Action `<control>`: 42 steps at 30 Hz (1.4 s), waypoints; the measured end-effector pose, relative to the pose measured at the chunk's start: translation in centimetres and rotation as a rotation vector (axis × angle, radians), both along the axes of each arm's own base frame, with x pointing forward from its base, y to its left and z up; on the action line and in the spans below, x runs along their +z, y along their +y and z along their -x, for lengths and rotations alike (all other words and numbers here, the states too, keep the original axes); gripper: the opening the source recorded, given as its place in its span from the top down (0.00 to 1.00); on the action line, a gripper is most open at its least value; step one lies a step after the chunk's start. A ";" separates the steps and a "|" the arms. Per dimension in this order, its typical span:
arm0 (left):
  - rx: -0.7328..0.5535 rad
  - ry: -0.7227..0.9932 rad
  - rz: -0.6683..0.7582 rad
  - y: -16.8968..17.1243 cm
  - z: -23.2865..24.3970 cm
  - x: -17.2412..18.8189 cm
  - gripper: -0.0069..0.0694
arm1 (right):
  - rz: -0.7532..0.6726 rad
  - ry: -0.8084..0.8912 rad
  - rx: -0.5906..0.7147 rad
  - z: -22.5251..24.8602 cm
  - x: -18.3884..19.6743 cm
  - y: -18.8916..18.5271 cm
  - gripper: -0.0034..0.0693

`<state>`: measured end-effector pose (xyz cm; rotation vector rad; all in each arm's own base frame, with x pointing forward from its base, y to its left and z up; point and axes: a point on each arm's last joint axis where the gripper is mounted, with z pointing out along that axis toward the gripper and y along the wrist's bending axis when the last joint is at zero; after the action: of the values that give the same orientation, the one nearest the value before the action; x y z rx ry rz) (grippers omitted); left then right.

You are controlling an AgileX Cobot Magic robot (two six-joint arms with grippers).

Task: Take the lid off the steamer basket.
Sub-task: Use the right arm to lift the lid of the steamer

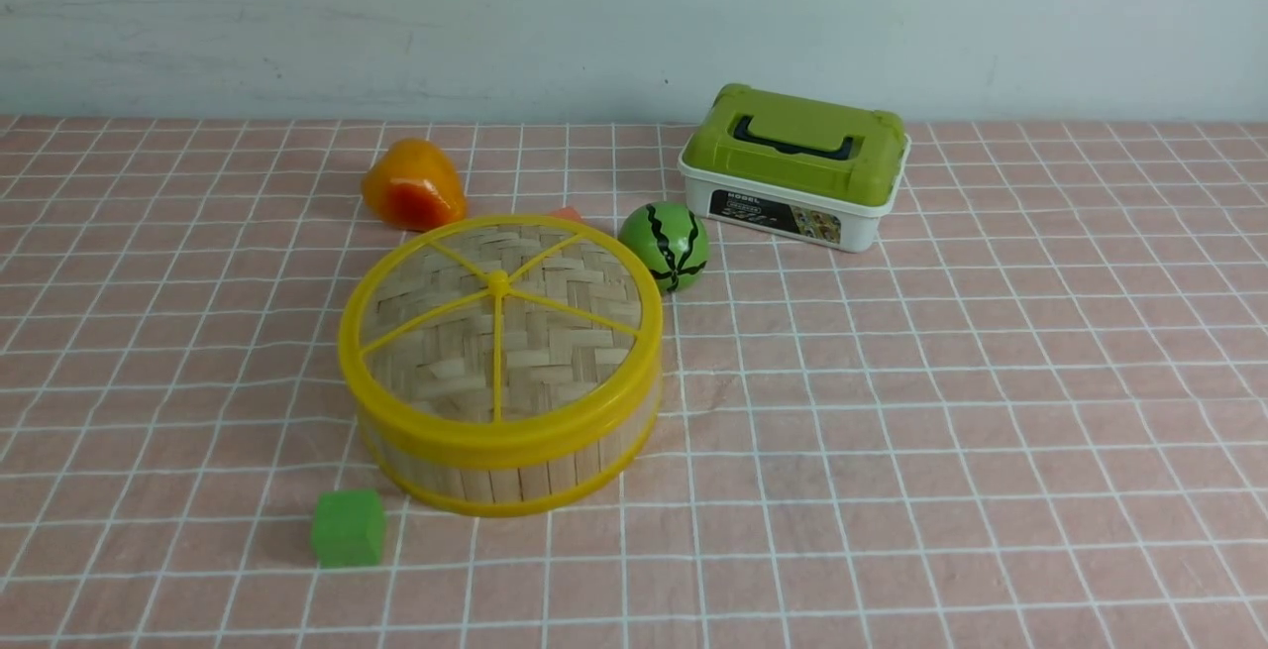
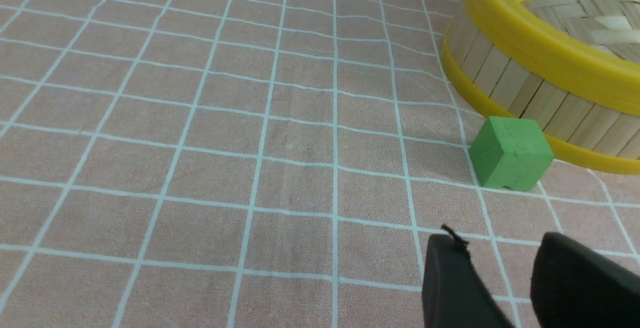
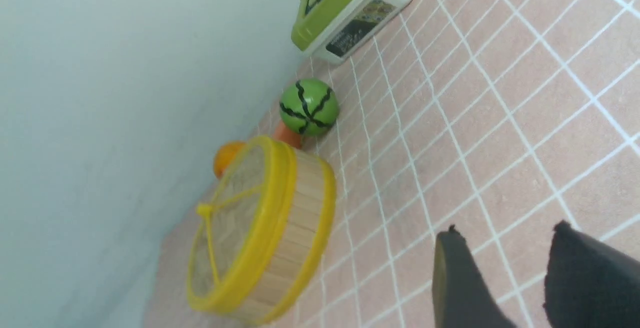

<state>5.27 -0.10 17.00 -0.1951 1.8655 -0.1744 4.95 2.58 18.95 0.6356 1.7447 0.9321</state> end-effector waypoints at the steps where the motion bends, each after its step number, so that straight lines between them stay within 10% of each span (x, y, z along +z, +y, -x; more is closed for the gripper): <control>1: 0.000 0.000 0.000 0.0 0.0 0.0 0.60 | 0.052 -0.026 0.021 0.1 0.8 0.1 0.67; 7: 0.000 0.000 0.000 0.0 0.0 0.0 0.60 | 0.504 -0.025 0.285 -0.3 10.6 1.2 0.96; 20: 0.000 0.000 0.000 0.0 0.0 0.0 0.60 | 0.872 -0.082 0.818 -9.8 25.4 3.4 0.95; 35: 0.000 0.000 0.000 0.0 0.0 0.0 0.60 | 1.177 0.137 0.962 -22.2 23.9 17.3 0.93; 42: 0.000 0.000 0.000 0.0 0.0 0.0 0.60 | 1.122 0.165 1.021 -28.2 19.3 25.3 0.74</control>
<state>5.27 -0.10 17.00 -0.1951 1.8655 -0.1744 33.18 27.84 38.26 -1.0059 2.3724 0.3414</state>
